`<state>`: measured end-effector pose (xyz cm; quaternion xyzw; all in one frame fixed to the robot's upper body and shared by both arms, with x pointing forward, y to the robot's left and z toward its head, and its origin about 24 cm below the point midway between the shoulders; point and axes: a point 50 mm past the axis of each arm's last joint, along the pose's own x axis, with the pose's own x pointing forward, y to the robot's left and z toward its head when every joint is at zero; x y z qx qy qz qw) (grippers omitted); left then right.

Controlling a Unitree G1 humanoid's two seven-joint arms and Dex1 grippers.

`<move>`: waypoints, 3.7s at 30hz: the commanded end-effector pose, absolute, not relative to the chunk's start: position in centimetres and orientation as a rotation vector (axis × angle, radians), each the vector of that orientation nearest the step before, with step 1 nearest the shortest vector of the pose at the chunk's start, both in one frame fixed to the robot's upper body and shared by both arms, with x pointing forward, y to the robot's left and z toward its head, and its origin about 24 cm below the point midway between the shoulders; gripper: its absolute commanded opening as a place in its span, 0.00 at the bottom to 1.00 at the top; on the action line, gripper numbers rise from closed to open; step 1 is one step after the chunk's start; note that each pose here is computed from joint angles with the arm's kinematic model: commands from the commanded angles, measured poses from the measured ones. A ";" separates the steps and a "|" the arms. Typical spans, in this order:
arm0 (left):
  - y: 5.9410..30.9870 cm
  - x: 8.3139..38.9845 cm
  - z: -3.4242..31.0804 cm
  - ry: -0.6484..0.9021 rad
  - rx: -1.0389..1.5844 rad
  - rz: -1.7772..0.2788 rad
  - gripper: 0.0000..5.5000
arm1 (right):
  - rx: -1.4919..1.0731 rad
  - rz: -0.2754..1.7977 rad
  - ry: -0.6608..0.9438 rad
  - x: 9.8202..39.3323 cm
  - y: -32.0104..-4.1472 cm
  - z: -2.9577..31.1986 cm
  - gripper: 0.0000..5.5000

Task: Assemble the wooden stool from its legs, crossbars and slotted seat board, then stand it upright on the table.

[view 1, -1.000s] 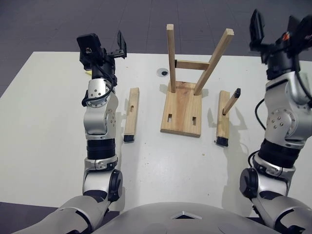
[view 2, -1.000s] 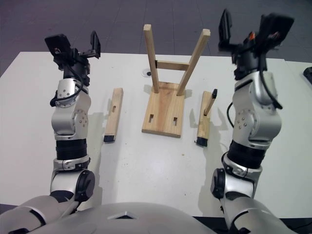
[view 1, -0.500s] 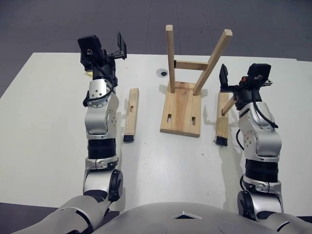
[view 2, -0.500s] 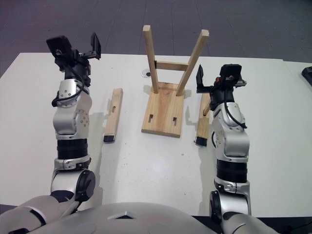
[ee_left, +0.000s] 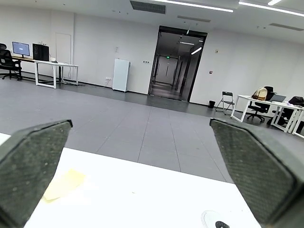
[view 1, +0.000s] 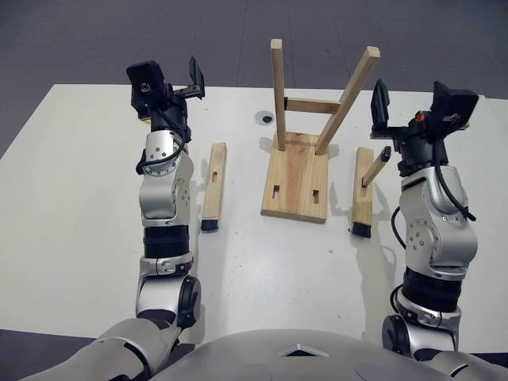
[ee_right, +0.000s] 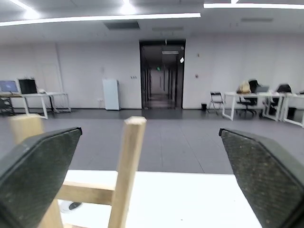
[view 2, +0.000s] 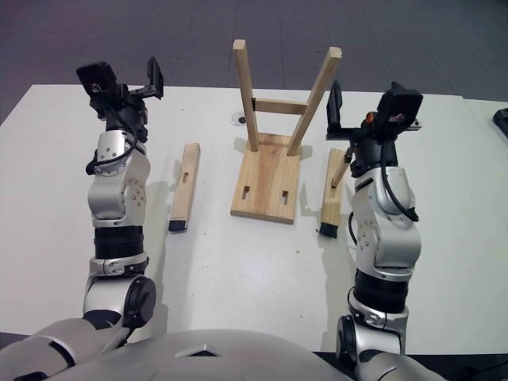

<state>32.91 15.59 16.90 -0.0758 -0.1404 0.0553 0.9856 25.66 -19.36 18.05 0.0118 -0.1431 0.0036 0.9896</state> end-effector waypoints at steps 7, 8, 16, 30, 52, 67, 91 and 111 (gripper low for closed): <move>16.6 31.6 16.7 -0.280 -0.138 0.168 0.98 | -0.049 -0.002 0.183 22.2 -20.0 10.4 0.98; 16.5 31.6 16.6 -0.273 -0.135 0.168 0.98 | -0.057 -0.004 0.225 22.2 -19.9 9.7 0.98; 16.6 31.4 16.0 -0.203 -0.140 0.183 0.98 | -0.072 -0.022 0.461 22.2 -19.6 7.0 0.98; 16.0 31.7 15.4 -0.038 -0.200 0.185 0.98 | -0.020 -0.145 0.752 22.4 -20.5 5.7 0.80; 15.9 32.1 13.6 0.108 -0.190 0.179 0.98 | -0.041 -0.074 0.650 23.8 -21.3 7.5 0.38; 16.4 29.8 23.4 -0.133 -0.700 -0.635 0.98 | -0.087 0.243 -0.369 24.3 -22.4 22.3 0.38; 10.1 29.5 30.4 -0.014 -0.844 -1.082 0.93 | -0.261 0.700 -0.430 23.8 -14.4 21.0 0.38; 11.3 30.6 28.1 0.005 -0.797 -0.943 0.28 | -0.334 0.690 -0.412 24.3 -14.0 19.9 0.38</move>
